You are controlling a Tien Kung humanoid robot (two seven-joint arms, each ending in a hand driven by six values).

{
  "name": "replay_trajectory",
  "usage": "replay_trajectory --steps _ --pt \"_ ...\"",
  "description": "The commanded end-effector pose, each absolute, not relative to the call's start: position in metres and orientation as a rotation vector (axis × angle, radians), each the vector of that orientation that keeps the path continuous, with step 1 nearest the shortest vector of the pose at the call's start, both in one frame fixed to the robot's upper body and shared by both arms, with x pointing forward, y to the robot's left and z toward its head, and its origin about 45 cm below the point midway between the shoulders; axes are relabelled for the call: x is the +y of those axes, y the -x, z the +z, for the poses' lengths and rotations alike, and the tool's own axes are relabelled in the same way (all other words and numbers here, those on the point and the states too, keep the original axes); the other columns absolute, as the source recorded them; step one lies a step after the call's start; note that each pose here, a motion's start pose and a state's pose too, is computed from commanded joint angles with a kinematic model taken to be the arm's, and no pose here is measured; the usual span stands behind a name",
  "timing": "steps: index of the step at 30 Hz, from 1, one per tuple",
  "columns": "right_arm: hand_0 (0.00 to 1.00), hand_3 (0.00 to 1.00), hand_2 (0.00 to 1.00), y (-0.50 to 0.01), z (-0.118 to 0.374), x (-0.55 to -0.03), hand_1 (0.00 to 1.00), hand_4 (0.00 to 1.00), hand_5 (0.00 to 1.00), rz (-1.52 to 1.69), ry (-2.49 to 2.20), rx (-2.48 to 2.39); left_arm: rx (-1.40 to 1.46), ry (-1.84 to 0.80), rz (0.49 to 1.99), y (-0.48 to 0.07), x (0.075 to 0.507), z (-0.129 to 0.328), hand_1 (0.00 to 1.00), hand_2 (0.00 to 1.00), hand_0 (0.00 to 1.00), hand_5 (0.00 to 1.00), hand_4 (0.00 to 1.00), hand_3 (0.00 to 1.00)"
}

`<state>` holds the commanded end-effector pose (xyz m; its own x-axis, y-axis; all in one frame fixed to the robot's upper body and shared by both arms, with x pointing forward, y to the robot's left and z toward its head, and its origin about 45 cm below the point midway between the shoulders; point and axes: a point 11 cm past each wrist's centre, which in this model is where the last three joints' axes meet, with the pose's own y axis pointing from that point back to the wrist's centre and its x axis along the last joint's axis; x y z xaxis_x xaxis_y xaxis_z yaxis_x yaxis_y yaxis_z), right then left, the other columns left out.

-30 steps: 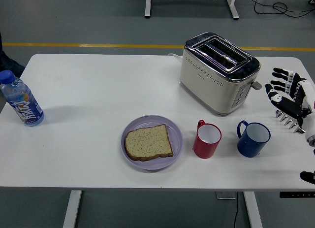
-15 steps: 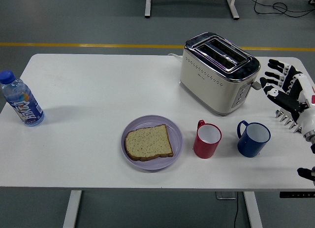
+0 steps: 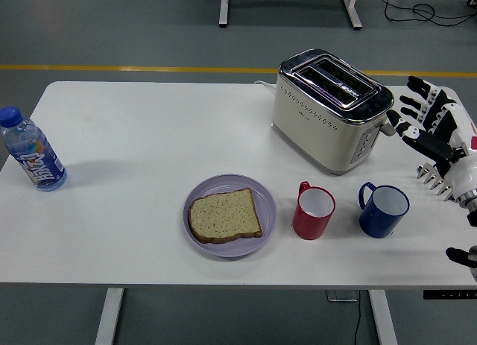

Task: Pick up the cup,pour liquid into bread,place the cup on the desk

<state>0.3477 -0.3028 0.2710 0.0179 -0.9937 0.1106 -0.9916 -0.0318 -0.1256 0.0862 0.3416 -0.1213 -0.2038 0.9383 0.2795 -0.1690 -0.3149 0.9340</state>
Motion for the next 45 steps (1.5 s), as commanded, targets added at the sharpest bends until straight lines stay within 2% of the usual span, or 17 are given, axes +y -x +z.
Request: replay_trajectory --steps 13,14,25,26,31,32,37,38,45 --pt "0.858 0.87 0.906 -0.349 0.267 -0.3 0.816 0.817 0.153 -0.245 2.264 2.183 1.018 -1.163 1.666 -0.093 0.343 -0.12 0.704 0.709 0.688 0.998 0.259 0.562" --pt "0.855 0.869 0.906 -0.349 0.267 -0.3 0.816 0.838 0.183 -0.246 2.262 2.184 1.017 -1.164 1.665 -0.093 0.342 -0.12 0.7 0.708 0.689 0.998 0.258 0.561" --pt "0.854 0.868 0.906 -0.345 0.255 -0.299 0.817 0.86 0.204 -0.184 2.28 2.184 1.018 -1.159 1.659 -0.095 0.339 -0.12 0.7 0.709 0.688 0.998 0.257 0.561" --pt "0.855 0.867 0.898 -0.345 0.254 -0.3 0.815 0.862 0.267 -0.185 2.281 2.186 1.017 -1.16 1.659 -0.095 0.339 -0.12 0.698 0.709 0.688 0.998 0.254 0.561" --pt "0.855 0.867 0.898 -0.345 0.252 -0.303 0.815 0.862 0.267 -0.189 2.272 2.2 1.016 -1.165 1.656 -0.094 0.34 -0.12 0.698 0.709 0.688 0.998 0.254 0.561" --pt "0.851 0.856 0.878 -0.345 0.252 -0.304 0.812 0.84 0.32 -0.188 2.265 2.204 1.015 -1.169 1.654 -0.094 0.34 -0.12 0.7 0.709 0.688 0.998 0.253 0.561" --pt "0.851 0.856 0.878 -0.345 0.248 -0.312 0.812 0.84 0.32 -0.158 2.222 2.237 1.017 -1.185 1.644 -0.09 0.34 -0.121 0.7 0.709 0.688 0.998 0.253 0.561" --pt "0.842 0.828 0.852 -0.344 0.247 -0.314 0.795 0.806 0.36 -0.154 2.214 2.245 1.018 -1.187 1.642 -0.089 0.34 -0.121 0.7 0.707 0.688 0.998 0.253 0.561" --pt "0.836 0.809 0.838 -0.343 0.238 -0.322 0.786 0.794 0.363 -0.13 2.195 2.288 1.02 -1.203 1.632 -0.086 0.34 -0.122 0.7 0.708 0.688 0.998 0.252 0.561"
